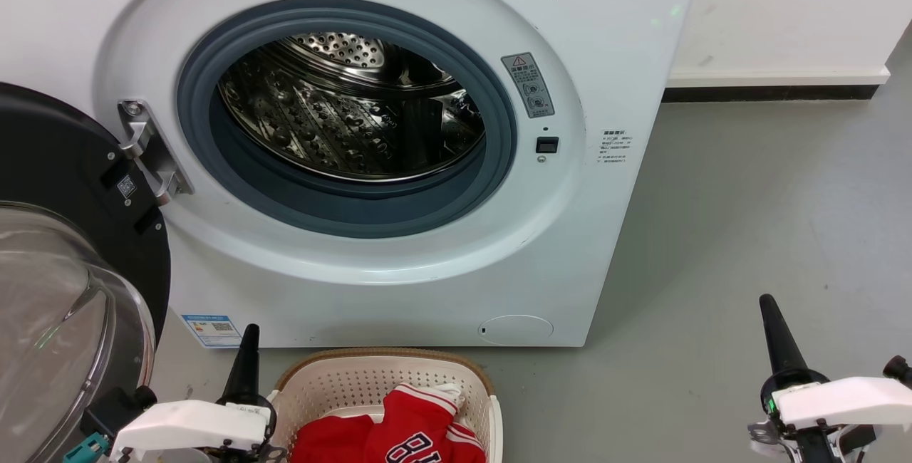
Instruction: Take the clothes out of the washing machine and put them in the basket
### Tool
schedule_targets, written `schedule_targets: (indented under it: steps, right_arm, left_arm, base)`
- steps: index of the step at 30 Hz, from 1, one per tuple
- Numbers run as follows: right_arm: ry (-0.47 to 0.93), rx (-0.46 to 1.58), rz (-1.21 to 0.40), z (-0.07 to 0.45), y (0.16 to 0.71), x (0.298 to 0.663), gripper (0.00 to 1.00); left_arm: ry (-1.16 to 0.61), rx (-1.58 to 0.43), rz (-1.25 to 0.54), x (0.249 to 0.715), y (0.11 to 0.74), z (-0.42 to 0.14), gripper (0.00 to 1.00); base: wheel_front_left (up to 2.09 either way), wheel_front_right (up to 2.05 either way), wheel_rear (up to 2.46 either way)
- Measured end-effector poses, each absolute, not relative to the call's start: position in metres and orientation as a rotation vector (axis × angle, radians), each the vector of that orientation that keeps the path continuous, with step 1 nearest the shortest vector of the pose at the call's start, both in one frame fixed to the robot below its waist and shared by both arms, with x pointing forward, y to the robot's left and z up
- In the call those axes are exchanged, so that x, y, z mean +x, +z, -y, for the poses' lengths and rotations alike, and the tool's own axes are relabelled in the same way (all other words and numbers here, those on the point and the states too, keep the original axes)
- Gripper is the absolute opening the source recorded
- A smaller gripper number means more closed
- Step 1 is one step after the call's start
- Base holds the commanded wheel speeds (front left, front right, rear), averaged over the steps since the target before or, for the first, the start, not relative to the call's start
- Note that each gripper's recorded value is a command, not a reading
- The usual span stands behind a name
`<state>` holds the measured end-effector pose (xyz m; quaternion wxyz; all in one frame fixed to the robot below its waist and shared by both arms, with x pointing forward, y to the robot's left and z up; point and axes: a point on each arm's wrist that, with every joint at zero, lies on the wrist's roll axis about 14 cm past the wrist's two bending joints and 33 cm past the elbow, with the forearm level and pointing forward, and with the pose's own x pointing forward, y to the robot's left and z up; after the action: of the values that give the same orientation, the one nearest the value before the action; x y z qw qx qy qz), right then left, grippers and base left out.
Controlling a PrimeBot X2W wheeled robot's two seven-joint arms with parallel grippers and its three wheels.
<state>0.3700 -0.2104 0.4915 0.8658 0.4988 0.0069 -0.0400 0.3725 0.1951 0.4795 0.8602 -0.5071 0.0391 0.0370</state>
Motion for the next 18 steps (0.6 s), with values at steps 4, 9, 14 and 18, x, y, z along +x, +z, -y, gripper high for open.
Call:
schedule_targets:
  steps: [4, 9, 14, 18]
  right_arm:
    - [-0.083, 1.089, -0.019, 0.2098, 0.4905, 0.3704, 0.00]
    - [-0.078, 1.144, -0.018, 0.2088, 0.4916, 0.3724, 0.00]
    - [-0.071, 1.197, -0.014, 0.2078, 0.4936, 0.3747, 0.00]
    - [-0.067, 1.238, -0.016, 0.2070, 0.4936, 0.3756, 0.00]
  left_arm:
    - [0.077, -1.108, -0.079, 0.3740, 0.4808, -0.1954, 0.00]
    - [0.070, -1.161, -0.072, 0.3763, 0.4839, -0.1957, 0.00]
    - [0.066, -1.210, -0.069, 0.3771, 0.4849, -0.1962, 0.00]
    - [0.065, -1.251, -0.066, 0.3779, 0.4860, -0.1967, 0.00]
  base:
    - [0.00, 0.00, 0.00]
    - [0.00, 0.00, 0.00]
    - [0.00, 0.00, 0.00]
    - [0.00, 0.00, 0.00]
